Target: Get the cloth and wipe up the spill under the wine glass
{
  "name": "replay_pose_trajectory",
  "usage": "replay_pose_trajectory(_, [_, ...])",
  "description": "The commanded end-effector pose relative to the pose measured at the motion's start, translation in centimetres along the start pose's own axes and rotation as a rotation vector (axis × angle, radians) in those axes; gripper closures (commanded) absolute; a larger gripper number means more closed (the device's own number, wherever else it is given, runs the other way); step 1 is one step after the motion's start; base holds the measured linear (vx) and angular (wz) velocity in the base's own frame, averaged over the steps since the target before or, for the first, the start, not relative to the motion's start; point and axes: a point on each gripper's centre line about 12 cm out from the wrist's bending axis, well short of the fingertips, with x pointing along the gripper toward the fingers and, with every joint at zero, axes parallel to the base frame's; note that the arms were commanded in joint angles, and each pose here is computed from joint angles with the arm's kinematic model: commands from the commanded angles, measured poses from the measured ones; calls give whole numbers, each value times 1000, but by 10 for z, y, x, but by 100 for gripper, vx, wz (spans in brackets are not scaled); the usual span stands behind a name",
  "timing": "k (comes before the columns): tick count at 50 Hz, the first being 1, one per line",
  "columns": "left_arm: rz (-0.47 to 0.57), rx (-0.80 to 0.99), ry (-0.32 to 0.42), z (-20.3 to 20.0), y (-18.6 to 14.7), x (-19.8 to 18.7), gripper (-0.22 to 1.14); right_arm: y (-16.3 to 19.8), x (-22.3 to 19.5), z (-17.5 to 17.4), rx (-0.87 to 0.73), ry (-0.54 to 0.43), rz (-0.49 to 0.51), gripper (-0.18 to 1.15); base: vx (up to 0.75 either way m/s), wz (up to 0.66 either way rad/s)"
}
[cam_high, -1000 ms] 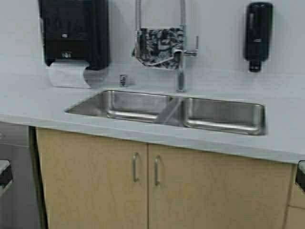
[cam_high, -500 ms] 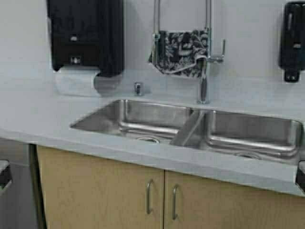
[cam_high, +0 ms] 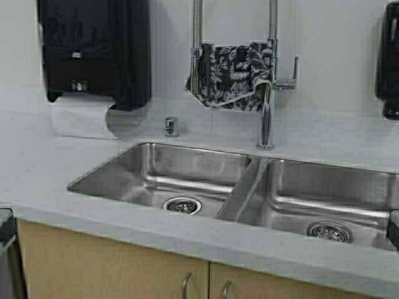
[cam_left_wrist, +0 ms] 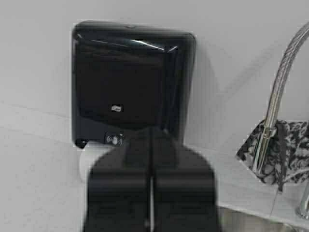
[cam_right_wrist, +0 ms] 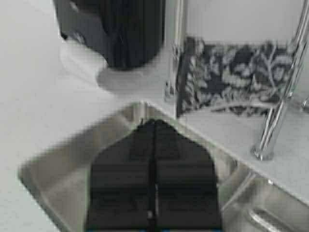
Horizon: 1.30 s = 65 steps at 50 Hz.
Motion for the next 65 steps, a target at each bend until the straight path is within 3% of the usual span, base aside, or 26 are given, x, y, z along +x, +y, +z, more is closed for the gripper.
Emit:
replay_pose_trajectory(1, [0,5,-14,5,0,1,88,11,25,-9,-7,-15,35,90,23,-9])
replay_pose_trajectory(13, [-1,5,-20,7,0,1,88,31,62,-49,-8,-12,90,74,19,-4])
replay_pose_trajectory(29, [-3,0,-49,13,-1,-2,88,42,90,-87,-5,-26,114,31,14,1])
replay_pose_trajectory(41, [-4,-1,-58,14,-1,-4,88,43,100,-105,2,-107,118,-4,12,4])
replay_pose_trajectory(48, [-4,-4,-63,14,-1,-5,88,43,105,-115,3,-148,118,-5,11,2])
replay_pose_trajectory(65, [-5,-3,-75,16,-1,-7,88,38,137,-139,32,-117,59,-5,10,3])
